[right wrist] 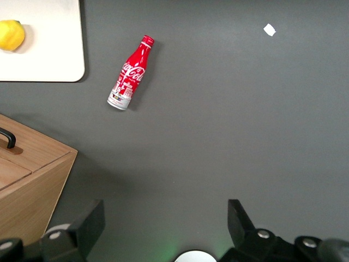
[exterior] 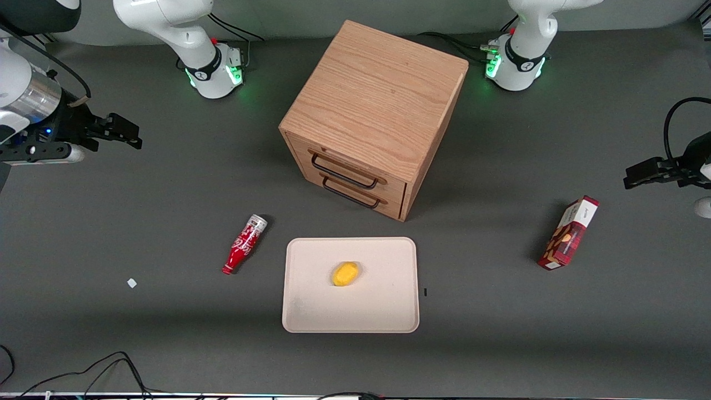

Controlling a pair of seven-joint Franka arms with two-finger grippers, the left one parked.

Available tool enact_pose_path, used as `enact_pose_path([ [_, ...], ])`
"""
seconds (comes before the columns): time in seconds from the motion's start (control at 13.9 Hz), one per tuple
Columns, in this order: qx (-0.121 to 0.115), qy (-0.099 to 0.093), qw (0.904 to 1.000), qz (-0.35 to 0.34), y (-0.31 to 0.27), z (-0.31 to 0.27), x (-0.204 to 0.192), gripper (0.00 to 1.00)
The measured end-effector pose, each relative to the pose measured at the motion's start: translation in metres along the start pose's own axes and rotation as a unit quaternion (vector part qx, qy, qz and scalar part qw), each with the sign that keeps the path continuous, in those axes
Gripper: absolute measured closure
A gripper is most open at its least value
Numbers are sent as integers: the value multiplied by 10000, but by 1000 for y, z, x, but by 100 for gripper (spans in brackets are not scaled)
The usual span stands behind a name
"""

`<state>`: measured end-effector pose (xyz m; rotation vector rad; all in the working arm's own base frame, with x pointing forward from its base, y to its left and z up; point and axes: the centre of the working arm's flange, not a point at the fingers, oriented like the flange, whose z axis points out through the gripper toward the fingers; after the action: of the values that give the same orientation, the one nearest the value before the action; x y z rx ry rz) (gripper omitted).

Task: Place coke bottle on tray
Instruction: 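Move the right gripper from rest toward the red Coca-Cola bottle, then lower the open right gripper over the bottle's middle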

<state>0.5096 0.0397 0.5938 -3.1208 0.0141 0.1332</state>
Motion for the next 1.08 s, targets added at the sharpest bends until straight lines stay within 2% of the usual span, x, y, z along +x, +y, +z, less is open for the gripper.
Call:
enact_pose_path([
  [0.22,-3,-12,10000,15,1,-2,2,0],
  [0.58,-80,-392,9988,265,-9,15,20,0],
  [0.72,7,-622,9966,541,-26,43,36,0],
  [0.86,60,-623,9932,979,-47,76,60,0],
  [1.08,-36,-487,9839,1720,-88,139,94,0],
])
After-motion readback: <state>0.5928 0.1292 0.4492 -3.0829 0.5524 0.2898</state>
